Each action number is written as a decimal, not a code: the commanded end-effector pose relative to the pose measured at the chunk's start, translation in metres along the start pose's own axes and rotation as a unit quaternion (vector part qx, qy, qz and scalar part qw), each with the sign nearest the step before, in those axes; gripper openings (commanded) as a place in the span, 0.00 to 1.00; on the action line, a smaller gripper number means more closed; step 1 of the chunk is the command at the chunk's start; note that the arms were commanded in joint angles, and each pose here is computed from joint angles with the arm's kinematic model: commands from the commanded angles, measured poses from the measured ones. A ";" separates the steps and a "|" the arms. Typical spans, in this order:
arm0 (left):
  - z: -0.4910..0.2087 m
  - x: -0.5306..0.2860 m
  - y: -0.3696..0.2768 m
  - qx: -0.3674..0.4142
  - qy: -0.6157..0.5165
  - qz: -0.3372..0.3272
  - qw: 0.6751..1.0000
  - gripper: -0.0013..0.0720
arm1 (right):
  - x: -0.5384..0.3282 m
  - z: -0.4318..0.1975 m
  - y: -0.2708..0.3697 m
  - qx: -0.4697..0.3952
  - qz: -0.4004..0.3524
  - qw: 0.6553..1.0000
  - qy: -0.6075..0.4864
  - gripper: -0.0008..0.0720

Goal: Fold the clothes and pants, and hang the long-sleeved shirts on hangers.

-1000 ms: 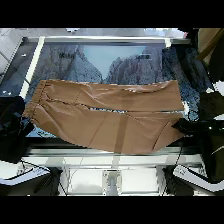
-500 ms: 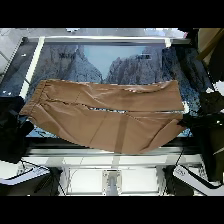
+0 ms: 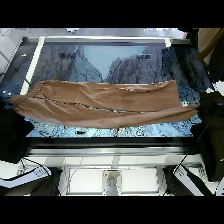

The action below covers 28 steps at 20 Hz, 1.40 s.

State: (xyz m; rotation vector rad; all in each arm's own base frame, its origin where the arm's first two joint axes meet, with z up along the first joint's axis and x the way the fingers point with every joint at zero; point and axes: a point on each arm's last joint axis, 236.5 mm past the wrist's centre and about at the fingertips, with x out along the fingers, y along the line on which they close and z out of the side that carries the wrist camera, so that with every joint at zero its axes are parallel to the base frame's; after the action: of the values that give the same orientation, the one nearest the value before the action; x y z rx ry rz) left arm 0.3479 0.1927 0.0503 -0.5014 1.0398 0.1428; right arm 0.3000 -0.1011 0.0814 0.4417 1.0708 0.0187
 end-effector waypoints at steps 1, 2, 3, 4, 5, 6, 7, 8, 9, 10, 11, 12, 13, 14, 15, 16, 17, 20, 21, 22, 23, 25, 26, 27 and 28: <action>0.052 -0.005 -0.021 0.085 -0.025 0.092 0.992 0.04 | 0.016 0.045 0.011 0.021 0.021 0.997 -0.067 0.03; 0.066 0.001 -0.026 0.091 -0.029 0.111 0.989 0.04 | 0.026 0.054 0.006 0.040 0.017 0.996 -0.076 0.03; 0.077 0.009 -0.027 0.090 -0.025 0.126 0.988 0.04 | 0.038 0.065 -0.003 0.066 0.012 0.994 -0.088 0.03; 0.085 0.021 -0.030 0.089 -0.013 0.134 0.987 0.04 | 0.049 0.074 -0.011 0.086 0.006 0.991 -0.098 0.03; 0.091 0.033 -0.036 0.088 -0.001 0.131 0.987 0.04 | 0.061 0.081 -0.017 0.099 0.006 0.990 -0.105 0.03; 0.098 0.046 -0.039 0.086 0.007 0.129 0.988 0.04 | 0.073 0.088 -0.019 0.110 0.013 0.988 -0.110 0.03; 0.106 0.060 -0.043 0.077 0.010 0.125 0.989 0.04 | 0.085 0.094 -0.019 0.115 0.017 0.987 -0.109 0.03; 0.116 0.072 -0.045 0.065 0.005 0.125 0.990 0.04 | 0.095 0.098 -0.020 0.113 0.017 0.988 -0.103 0.03; 0.126 0.081 -0.047 0.057 -0.002 0.123 0.991 0.04 | 0.105 0.105 -0.021 0.111 0.019 0.989 -0.098 0.03; 0.136 0.089 -0.048 0.050 -0.009 0.122 0.991 0.04 | 0.113 0.114 -0.021 0.109 0.020 0.989 -0.097 0.03; 0.145 0.096 -0.050 0.044 -0.018 0.119 0.992 0.04 | 0.121 0.124 -0.020 0.106 0.022 0.989 -0.097 0.03; 0.154 0.101 -0.056 0.043 -0.029 0.113 0.992 0.04 | 0.129 0.133 -0.017 0.099 0.025 0.990 -0.097 0.03; 0.165 0.107 -0.064 0.049 -0.051 0.105 0.992 0.04 | 0.138 0.143 -0.012 0.092 0.027 0.990 -0.099 0.03; 0.174 0.111 -0.072 0.054 -0.072 0.100 0.991 0.04 | 0.147 0.153 -0.008 0.087 0.029 0.991 -0.102 0.03; 0.184 0.114 -0.082 0.058 -0.096 0.094 0.989 0.04 | 0.155 0.160 -0.007 0.090 0.028 0.990 -0.107 0.03; 0.192 0.117 -0.088 0.052 -0.115 0.088 0.988 0.04 | 0.164 0.167 -0.007 0.099 0.026 0.988 -0.112 0.03; 0.198 0.121 -0.094 0.048 -0.130 0.083 0.987 0.04 | 0.175 0.169 -0.007 0.105 0.026 0.988 -0.112 0.03; 0.209 0.136 -0.110 0.053 -0.159 0.070 0.983 0.04 | 0.208 0.161 -0.010 0.122 0.024 0.988 -0.095 0.03; 0.210 0.143 -0.115 0.053 -0.165 0.065 0.983 0.04 | 0.217 0.160 -0.011 0.136 0.022 0.986 -0.093 0.03; 0.212 0.150 -0.117 0.038 -0.172 0.060 0.983 0.04 | 0.225 0.161 -0.015 0.169 0.020 0.980 -0.099 0.03; 0.214 0.155 -0.116 0.016 -0.178 0.055 0.982 0.04 | 0.230 0.163 -0.020 0.205 0.018 0.973 -0.105 0.03; 0.217 0.162 -0.114 -0.023 -0.186 0.048 0.981 0.04 | 0.234 0.168 -0.027 0.249 0.016 0.961 -0.119 0.03; 0.218 0.164 -0.113 -0.025 -0.188 0.047 0.981 0.04 | 0.234 0.171 -0.030 0.256 0.014 0.958 -0.125 0.03; 0.218 0.164 -0.113 -0.025 -0.190 0.046 0.980 0.15 | 0.233 0.174 -0.032 0.263 0.013 0.956 -0.132 0.03; 0.218 0.164 -0.117 -0.014 -0.190 0.046 0.981 0.64 | 0.233 0.175 -0.032 0.266 0.013 0.954 -0.135 0.03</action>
State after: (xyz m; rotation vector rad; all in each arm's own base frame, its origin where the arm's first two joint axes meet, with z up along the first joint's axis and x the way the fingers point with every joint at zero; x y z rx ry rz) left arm 0.6364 0.1730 0.0378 -0.4059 0.7178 0.3191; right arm 0.5491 -0.1293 -0.0540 0.8544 0.8333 -0.2491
